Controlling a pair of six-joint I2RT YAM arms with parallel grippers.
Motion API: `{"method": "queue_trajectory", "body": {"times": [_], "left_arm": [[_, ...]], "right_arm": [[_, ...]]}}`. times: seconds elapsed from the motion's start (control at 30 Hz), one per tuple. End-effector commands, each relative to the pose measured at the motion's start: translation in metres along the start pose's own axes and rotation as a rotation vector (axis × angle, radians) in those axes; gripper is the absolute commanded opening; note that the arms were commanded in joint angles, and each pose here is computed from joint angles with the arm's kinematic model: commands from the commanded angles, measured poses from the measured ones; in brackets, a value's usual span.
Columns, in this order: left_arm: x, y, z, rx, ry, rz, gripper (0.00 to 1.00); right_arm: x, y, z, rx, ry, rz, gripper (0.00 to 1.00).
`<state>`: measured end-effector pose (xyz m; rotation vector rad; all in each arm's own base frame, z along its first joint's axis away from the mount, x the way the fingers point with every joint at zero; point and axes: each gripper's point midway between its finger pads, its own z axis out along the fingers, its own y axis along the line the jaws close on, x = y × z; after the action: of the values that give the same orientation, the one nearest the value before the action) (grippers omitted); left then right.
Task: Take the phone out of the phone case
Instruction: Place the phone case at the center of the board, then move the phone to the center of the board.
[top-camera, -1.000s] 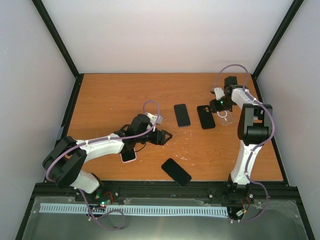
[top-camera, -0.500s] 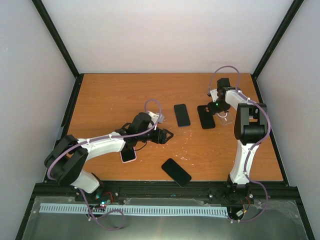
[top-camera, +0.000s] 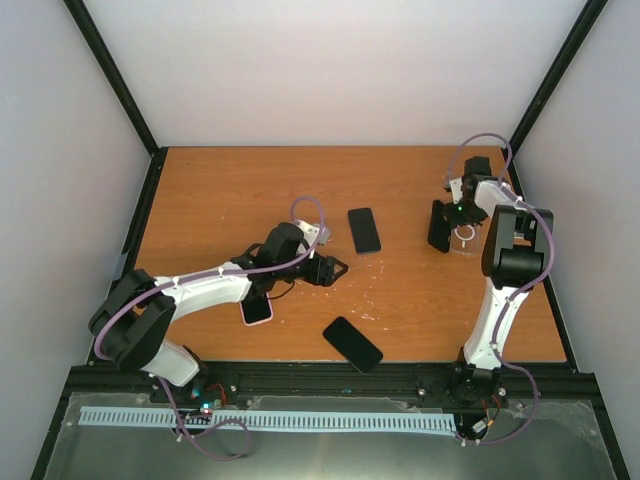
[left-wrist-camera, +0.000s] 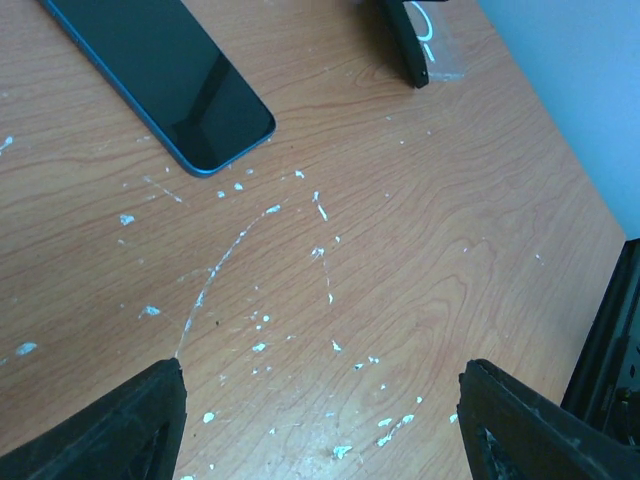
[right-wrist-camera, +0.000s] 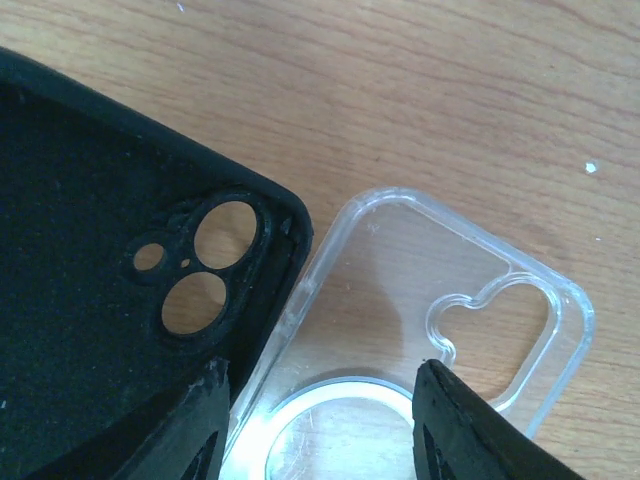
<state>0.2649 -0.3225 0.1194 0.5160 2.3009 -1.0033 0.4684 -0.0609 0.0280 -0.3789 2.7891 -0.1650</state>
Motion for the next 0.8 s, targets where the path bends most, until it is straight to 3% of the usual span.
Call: {"method": "queue_trajectory", "body": {"times": [0.0, 0.2, 0.3, 0.4, 0.57, 0.67, 0.77], "left_arm": [[-0.019, -0.011, 0.000, 0.013, -0.031, 0.049, 0.75], [-0.025, -0.009, -0.011, -0.027, -0.050, 0.057, 0.76], [-0.016, -0.002, -0.016, -0.061, -0.028, 0.054, 0.78], [0.000, 0.009, -0.020, -0.100, 0.010, 0.028, 0.80], [0.020, 0.025, -0.039, -0.166, 0.001, -0.056, 0.88], [0.025, 0.038, -0.056, -0.236, -0.029, -0.123, 0.89], [0.021, 0.054, -0.077, -0.304, -0.095, -0.179, 0.89]], "right_arm": [[-0.005, -0.016, -0.016, 0.064, -0.031, -0.016, 0.49], [-0.009, 0.012, -0.057, -0.077, -0.112, -0.009, 0.53], [0.004, 0.058, -0.091, -0.243, -0.170, -0.083, 0.55], [0.038, 0.135, -0.128, -0.419, -0.192, -0.326, 0.59], [0.119, 0.237, -0.165, -0.509, -0.163, -0.791, 0.67], [0.166, 0.281, -0.196, -0.653, -0.175, -1.036, 0.80], [0.200, 0.304, -0.206, -0.659, -0.237, -1.281, 0.95]]}}
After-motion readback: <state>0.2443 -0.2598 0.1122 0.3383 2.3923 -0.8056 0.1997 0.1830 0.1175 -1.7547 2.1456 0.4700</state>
